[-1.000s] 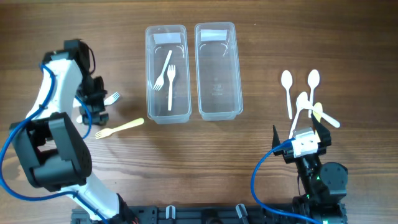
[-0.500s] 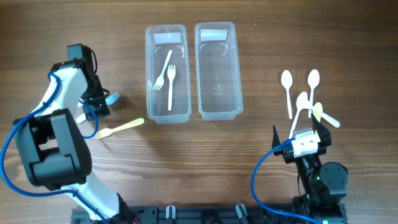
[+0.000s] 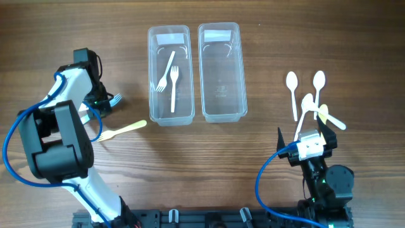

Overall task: Pack container
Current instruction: 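Grasp the third white fork with the left gripper, then carry the white fork into the left container and release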

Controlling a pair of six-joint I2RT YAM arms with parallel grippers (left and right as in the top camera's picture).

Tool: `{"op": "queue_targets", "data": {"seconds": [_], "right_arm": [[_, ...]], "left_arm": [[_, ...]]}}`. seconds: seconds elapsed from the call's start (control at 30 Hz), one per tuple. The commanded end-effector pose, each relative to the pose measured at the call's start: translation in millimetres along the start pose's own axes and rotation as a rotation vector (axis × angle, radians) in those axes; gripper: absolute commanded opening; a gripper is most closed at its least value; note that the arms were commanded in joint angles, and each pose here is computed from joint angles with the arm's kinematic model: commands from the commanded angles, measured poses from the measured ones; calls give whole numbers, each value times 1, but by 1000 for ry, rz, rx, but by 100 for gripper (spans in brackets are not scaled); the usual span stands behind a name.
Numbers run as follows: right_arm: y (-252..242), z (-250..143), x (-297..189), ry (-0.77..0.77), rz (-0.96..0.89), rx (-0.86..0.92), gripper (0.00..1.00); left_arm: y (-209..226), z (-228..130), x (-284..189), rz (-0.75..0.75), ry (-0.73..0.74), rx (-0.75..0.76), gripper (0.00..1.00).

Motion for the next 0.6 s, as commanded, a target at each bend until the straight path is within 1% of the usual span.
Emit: {"op": "queue_targets", "data": {"seconds": [0.0, 0.13, 0.3, 0.37, 0.47, 0.57], "right_arm": [[0, 2, -1, -14, 1, -9, 100], [0, 2, -1, -14, 1, -9, 100], [0, 2, -1, -14, 1, -9, 100], [0, 2, -1, -14, 1, -9, 100], [0, 2, -1, -14, 1, -9, 100], [0, 2, -1, -14, 1, -9, 100]], "left_arm": [[4, 2, 9, 32, -1, 30, 12], [5, 0, 9, 42, 14, 30, 4], [-1, 6, -4, 6, 39, 8, 4], [-11, 13, -18, -46, 54, 30, 4], [-31, 28, -51, -161, 76, 68, 4], [-48, 37, -93, -309, 122, 132, 4]]}}
Point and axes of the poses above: each gripper's point midway between its finger pads, its own x axis out along the fingers, its own y axis along the line the jaws close on, z = x × y, the point moved 7 cm from there along -x, back along the fingers, and after that the axes turned 12 degrees about -x, right-handed, at the moved point
